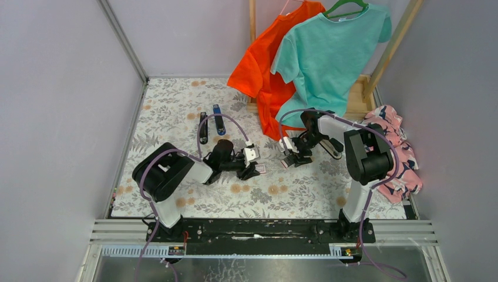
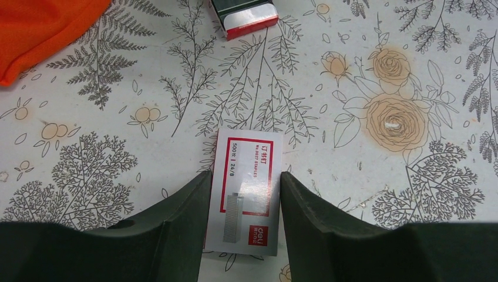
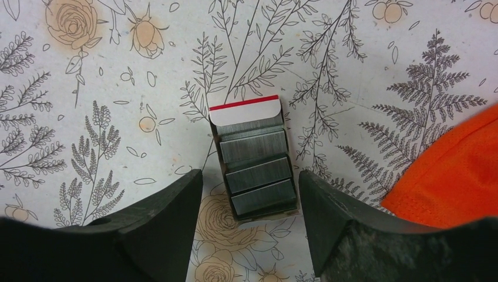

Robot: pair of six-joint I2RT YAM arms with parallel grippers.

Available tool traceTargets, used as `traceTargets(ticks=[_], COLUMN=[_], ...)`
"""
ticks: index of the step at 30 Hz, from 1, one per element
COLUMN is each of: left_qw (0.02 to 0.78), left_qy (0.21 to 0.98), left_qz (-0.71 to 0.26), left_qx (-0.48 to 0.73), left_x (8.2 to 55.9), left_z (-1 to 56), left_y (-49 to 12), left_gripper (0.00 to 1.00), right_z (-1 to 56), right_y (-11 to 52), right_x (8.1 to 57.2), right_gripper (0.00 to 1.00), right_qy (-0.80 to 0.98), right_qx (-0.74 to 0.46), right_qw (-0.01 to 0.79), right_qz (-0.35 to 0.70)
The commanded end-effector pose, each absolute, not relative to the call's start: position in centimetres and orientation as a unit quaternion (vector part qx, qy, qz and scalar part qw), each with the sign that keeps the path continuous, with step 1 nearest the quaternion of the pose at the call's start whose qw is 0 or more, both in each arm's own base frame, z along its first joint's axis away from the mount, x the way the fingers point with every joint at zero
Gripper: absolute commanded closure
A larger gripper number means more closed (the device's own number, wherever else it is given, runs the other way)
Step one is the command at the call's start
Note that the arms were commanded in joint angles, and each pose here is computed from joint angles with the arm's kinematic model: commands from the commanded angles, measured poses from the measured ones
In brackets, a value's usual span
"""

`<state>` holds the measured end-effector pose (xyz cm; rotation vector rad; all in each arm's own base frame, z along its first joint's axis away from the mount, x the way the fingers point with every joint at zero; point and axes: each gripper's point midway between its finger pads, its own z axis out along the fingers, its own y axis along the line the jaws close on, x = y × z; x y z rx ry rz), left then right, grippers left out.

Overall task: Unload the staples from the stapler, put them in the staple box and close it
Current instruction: Close the staple box with the staple.

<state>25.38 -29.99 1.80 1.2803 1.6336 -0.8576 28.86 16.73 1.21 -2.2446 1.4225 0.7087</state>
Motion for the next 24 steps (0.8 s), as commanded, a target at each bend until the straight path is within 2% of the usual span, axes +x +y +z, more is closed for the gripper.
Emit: traceTargets(ticks=[1,16,24], left_qw=[0.408,0.411,0.413], left_qy=[0.661,0.660,0.657], left_qz=[-0.352,-0.357,-0.363], left_qx=[0.522,0.518,0.515], left_x=[24.4,24.4,24.2], left_z=[0.6,0.6,0.7], left_y=[-30.1,-30.2,-30.3], left_gripper=[0.47,0.47,0.47], right_z=[0.9,0.4,0.3], right_y=[16.6,16.9,17.6], right_x=[27.9,27.4,26.8], right_gripper=[0.33,0.46,0.50], right_qy=[0.512,0.542,0.558], right_qx=[-0.799,-0.784,-0.771], right_qw=[0.180,0.182,0.179], right_qz=[0.260,0.243,0.249])
